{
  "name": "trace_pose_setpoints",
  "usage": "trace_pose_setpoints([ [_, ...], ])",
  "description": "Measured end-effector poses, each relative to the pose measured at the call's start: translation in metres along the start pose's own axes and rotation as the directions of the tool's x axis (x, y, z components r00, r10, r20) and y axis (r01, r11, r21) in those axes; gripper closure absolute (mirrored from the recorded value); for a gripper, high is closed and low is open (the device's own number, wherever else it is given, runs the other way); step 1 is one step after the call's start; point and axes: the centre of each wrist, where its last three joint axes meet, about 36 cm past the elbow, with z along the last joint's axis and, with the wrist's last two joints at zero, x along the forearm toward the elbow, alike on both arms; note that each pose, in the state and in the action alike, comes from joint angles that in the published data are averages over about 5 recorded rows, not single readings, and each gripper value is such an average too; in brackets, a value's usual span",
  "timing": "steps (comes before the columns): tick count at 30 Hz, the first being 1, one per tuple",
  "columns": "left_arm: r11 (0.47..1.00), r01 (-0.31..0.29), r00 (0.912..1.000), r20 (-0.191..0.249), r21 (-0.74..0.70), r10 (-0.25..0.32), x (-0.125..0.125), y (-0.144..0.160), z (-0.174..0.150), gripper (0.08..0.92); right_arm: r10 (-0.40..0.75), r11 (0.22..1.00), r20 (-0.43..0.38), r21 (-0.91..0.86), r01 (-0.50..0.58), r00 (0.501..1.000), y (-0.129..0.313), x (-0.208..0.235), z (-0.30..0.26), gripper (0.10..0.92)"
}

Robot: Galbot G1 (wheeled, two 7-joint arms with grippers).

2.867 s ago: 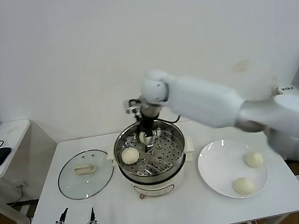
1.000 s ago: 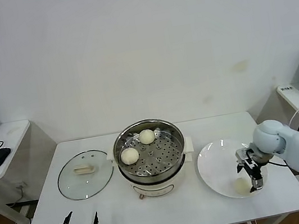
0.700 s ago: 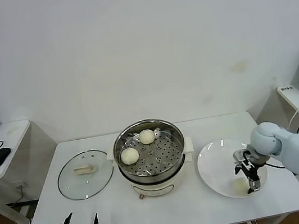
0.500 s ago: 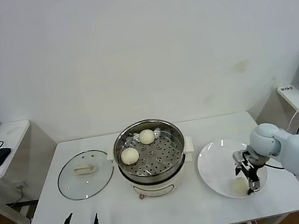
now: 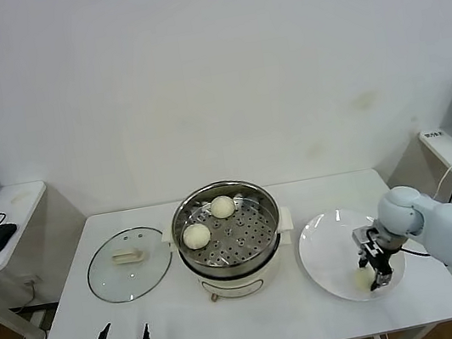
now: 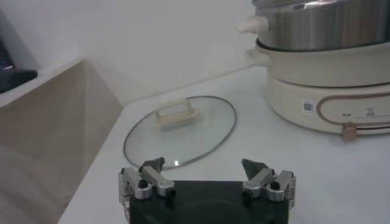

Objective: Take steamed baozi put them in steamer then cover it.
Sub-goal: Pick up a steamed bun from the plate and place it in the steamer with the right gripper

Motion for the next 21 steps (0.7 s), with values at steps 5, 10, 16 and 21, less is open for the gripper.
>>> trace_pose_setpoints([
  [5, 1.0, 0.002, 1.0, 0.008, 0.001, -0.002, -0.003, 0.0, -0.002, 0.177, 0.023, 1.0, 0.011, -0.014, -0.023, 1.0, -0.004, 0.021, 0.003, 0.462],
  [10, 1.0, 0.005, 0.9999, 0.016, 0.004, -0.005, -0.005, 0.0, -0.004, 0.177, 0.057, 0.998, 0.033, -0.013, -0.057, 0.998, -0.012, 0.053, 0.001, 0.462],
  [16, 1.0, 0.017, 0.9996, 0.022, 0.005, -0.018, -0.006, 0.002, -0.006, 0.177, 0.118, 0.993, 0.075, 0.022, -0.119, 0.99, -0.03, 0.107, -0.015, 0.462],
  [21, 0.999, 0.043, 0.9986, 0.03, -0.004, -0.043, -0.008, 0.006, -0.008, 0.177, 0.151, 0.984, 0.132, 0.075, -0.162, 0.98, -0.051, 0.154, -0.04, 0.462],
])
